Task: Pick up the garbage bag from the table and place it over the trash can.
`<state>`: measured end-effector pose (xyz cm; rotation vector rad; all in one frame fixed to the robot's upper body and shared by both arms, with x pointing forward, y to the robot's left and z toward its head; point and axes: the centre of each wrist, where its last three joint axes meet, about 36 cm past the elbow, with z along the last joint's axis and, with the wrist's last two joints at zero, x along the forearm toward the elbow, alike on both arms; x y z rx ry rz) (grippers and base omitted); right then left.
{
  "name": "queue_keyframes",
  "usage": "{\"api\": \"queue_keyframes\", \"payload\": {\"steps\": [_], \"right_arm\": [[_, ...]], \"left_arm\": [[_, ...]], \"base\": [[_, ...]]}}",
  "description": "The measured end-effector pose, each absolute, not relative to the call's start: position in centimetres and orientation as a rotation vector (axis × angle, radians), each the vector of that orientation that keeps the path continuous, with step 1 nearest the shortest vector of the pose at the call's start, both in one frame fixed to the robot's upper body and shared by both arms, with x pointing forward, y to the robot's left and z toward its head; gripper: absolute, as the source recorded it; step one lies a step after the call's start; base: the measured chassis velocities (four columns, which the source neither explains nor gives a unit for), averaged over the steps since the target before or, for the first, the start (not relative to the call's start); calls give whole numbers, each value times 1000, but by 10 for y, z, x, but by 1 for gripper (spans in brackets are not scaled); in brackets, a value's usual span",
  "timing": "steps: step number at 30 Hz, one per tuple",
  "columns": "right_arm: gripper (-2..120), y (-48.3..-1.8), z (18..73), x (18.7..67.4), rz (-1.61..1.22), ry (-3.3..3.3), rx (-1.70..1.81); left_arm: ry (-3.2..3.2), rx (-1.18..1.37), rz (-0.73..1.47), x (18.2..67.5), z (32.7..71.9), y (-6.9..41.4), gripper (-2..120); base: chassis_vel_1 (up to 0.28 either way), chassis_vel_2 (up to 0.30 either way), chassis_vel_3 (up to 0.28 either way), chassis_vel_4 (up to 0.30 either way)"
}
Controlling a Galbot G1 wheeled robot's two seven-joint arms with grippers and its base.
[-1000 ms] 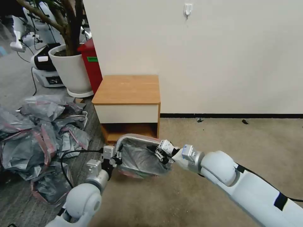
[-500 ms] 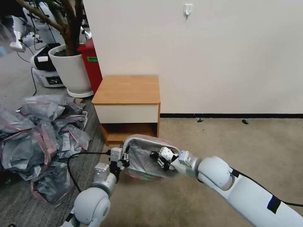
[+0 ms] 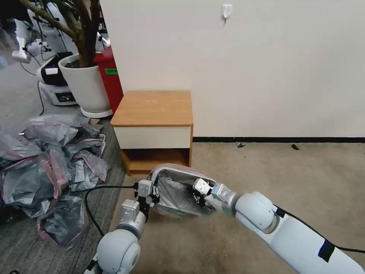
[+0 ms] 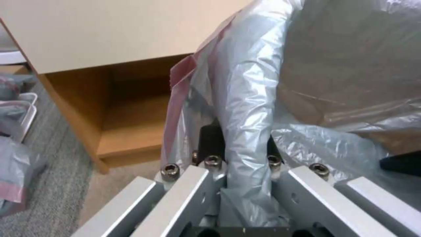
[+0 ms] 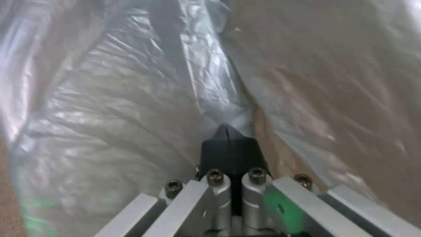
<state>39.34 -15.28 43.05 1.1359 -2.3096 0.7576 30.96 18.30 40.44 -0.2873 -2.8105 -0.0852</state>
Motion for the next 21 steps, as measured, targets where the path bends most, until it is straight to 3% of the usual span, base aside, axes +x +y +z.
{"api": "queue_keyframes", "payload": {"steps": [21], "right_arm": [[0, -126, 415, 418, 884, -2242, 1084]], "left_arm": [[-2807, -358, -119, 319, 397, 166, 2]], "base": [[0, 0, 0, 0]]}}
